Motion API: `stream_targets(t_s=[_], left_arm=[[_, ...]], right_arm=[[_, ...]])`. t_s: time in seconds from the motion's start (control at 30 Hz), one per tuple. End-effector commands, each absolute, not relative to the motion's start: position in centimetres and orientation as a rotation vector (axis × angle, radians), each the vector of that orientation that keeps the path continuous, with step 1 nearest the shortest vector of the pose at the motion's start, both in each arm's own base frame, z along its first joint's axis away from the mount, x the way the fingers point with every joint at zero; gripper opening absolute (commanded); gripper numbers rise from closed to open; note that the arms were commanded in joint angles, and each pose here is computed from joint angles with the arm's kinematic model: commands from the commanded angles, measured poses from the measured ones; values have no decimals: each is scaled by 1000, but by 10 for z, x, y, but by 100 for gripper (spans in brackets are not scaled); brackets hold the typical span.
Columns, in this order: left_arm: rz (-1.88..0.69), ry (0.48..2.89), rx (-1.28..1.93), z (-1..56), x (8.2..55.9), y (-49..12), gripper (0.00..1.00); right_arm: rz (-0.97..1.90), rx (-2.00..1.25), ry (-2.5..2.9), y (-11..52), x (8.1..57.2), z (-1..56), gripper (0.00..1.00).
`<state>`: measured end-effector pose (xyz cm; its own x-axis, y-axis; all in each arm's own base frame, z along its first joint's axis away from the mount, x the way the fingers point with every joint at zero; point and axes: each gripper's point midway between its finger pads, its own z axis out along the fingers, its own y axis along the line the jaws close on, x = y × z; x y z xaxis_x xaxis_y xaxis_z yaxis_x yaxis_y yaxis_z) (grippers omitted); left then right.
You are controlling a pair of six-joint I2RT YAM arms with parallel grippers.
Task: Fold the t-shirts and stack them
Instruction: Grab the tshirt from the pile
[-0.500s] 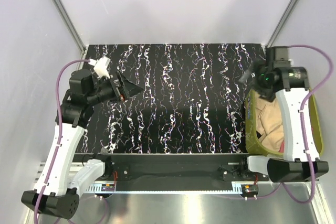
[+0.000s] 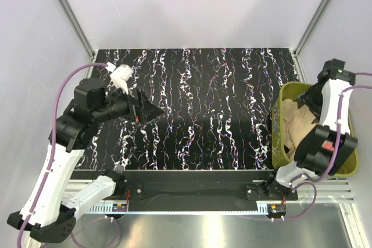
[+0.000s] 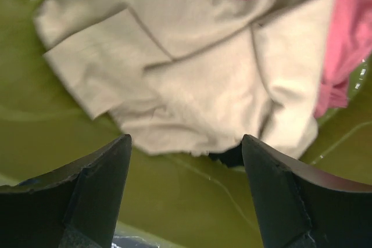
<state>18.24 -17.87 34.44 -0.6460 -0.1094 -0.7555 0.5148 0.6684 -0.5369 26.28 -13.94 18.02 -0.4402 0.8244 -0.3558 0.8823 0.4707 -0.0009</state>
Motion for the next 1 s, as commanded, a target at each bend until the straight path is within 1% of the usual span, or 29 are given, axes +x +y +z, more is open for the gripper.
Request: stream_targets(t_s=[0.0,0.17,0.2,0.27,0.3,0.47,0.5,0.6,0.63,0.67,0.77,0.87,0.9,0.97], left_arm=[[-904,2077,408,342,181,-178,99],[-860,2093,429,339,182,-179,99],[-856,2099,424,338,183,-179,98],[-848,2106,413,337,186,-179,95],[-847,2108,411,337,187,-179,94],[-861,2127,400,335,189,-182,92],[-863,2135,402,333,189,-183,91],[-879,2134,401,336,190,-186,90],[-881,2135,400,337,190,-186,90],[-885,2132,403,338,190,-186,89],[-893,2139,391,338,190,-187,89],[-899,2155,372,336,192,-189,88],[-894,2160,364,335,193,-188,88],[-875,2173,338,332,195,-187,88]], right_arm=[[-294,1492,2415,-147,275,148,83],[-441,1487,2376,-163,266,127,83],[-425,1479,2374,-162,267,123,82],[-389,1456,2352,-161,273,111,78],[-401,1459,2346,-162,269,107,75],[-485,1453,2368,-170,265,87,69],[-493,1455,2381,-170,264,84,65],[-504,1466,2354,-170,260,92,38],[-509,1471,2358,-168,255,97,21],[-522,1486,2333,-169,252,105,14],[-496,1487,2249,-166,247,143,0],[-435,1471,2159,-161,246,193,0],[-398,1444,2071,-163,252,228,0],[-356,1420,2003,-160,250,265,0]])
